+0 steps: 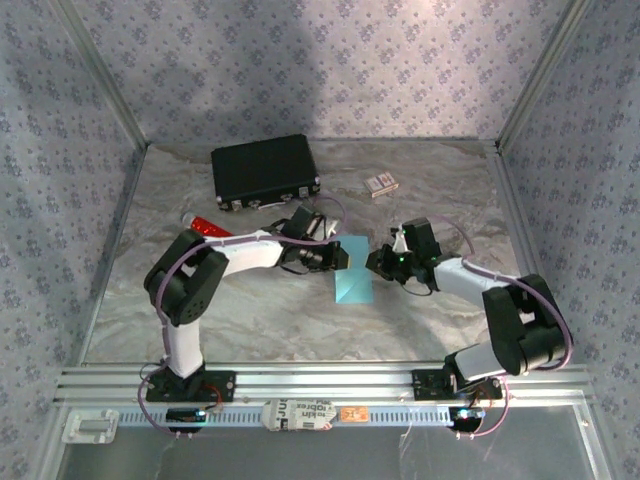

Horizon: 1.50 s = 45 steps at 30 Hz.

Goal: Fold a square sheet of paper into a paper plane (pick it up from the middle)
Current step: Fold the triangle a second time at the center of the table, then turn over the paper at the center of the table.

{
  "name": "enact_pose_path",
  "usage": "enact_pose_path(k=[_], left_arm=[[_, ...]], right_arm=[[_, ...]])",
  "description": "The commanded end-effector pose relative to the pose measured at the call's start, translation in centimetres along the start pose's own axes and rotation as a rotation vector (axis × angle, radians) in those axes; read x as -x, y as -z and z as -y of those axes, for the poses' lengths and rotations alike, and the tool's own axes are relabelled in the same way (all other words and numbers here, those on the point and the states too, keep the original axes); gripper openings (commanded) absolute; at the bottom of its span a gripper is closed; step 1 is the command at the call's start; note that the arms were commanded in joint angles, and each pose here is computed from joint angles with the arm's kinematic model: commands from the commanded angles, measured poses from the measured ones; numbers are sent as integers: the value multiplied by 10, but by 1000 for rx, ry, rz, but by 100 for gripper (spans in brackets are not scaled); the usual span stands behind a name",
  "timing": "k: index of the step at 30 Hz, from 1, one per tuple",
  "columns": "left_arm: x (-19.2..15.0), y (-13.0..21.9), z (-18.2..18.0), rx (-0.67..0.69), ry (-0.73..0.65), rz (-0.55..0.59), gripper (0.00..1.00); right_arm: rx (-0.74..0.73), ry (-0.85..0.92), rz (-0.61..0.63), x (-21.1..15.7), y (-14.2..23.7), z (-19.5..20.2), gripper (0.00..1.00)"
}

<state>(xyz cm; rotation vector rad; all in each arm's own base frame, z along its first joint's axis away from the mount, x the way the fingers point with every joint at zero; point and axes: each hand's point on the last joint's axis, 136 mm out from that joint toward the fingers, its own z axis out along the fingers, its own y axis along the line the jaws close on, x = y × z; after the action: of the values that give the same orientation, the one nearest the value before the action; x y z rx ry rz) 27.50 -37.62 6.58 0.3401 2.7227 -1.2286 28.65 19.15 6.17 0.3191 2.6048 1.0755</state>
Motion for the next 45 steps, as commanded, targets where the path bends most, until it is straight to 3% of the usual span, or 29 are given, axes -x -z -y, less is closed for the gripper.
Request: enact_pose_path(k=[1, 22, 37, 45], left_arm=[[-8, -2, -14, 51, -13, -53, 10], [-37, -15, -59, 139, 22, -120, 8], [-36, -13, -56, 130, 28, -111, 8], [-36, -13, -56, 128, 32, -113, 8]], right_arm=[[-60, -37, -37, -19, 2, 14, 15], [-178, -82, -106, -53, 2, 29, 36], [-222, -112, -138, -64, -5, 40, 39], [-151, -98, -125, -53, -15, 23, 42]])
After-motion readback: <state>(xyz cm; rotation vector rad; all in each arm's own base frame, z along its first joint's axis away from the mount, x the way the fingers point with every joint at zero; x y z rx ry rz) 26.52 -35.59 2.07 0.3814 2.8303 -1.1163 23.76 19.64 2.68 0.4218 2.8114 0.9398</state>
